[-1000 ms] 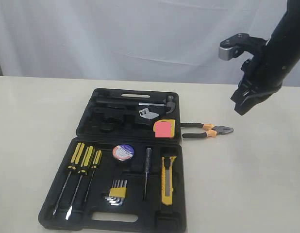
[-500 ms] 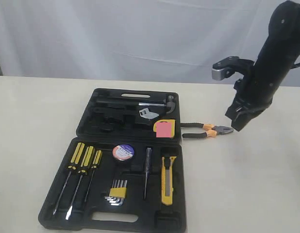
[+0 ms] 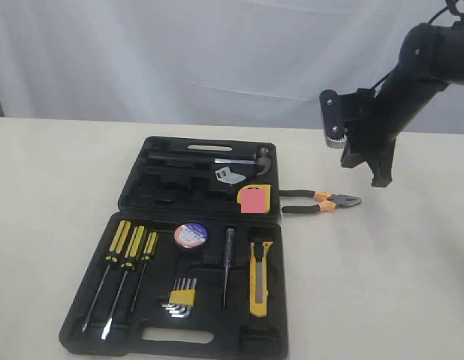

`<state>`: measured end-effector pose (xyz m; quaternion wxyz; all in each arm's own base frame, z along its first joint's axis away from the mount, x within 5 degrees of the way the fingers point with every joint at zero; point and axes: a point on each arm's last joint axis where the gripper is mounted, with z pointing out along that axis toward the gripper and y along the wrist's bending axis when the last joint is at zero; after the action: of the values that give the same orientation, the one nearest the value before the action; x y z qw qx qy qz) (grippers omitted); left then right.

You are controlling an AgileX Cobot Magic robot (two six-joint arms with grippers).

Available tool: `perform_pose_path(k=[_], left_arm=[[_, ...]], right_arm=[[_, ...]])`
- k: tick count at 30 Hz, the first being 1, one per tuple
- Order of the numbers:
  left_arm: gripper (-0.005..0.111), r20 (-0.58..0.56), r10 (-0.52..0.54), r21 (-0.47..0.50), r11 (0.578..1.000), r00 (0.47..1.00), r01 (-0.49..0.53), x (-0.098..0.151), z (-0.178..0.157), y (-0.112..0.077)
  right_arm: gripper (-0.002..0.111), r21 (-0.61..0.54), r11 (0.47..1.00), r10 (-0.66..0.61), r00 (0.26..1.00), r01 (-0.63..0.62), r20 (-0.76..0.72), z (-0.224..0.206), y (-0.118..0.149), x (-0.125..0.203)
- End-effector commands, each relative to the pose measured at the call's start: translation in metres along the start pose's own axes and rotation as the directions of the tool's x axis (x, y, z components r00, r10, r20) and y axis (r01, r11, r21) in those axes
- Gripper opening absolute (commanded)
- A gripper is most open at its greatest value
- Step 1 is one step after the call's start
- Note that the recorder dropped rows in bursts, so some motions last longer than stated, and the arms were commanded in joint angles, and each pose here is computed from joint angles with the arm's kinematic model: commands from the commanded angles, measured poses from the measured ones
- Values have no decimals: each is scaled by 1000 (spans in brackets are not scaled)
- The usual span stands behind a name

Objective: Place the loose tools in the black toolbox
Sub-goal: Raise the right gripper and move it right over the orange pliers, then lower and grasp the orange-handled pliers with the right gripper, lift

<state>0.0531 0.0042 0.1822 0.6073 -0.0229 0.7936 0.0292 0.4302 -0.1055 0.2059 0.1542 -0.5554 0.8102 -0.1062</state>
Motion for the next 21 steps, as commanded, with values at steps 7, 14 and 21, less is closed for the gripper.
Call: perform_pose_path(k=[7,14,21], left_arm=[[0,9,-10,8,1000,1000,10,0,0,-1],[0,9,-10,8,1000,1000,10,0,0,-1],[0,9,-10,8,1000,1000,10,0,0,-1]], right_arm=[[-1,-205,978,75,983,-40,167,24,-31,-5],[26,-196,980,63,985,-31,158,24,-36,-5],[76,-210,978,42,992,-17,116,32,-34,0]])
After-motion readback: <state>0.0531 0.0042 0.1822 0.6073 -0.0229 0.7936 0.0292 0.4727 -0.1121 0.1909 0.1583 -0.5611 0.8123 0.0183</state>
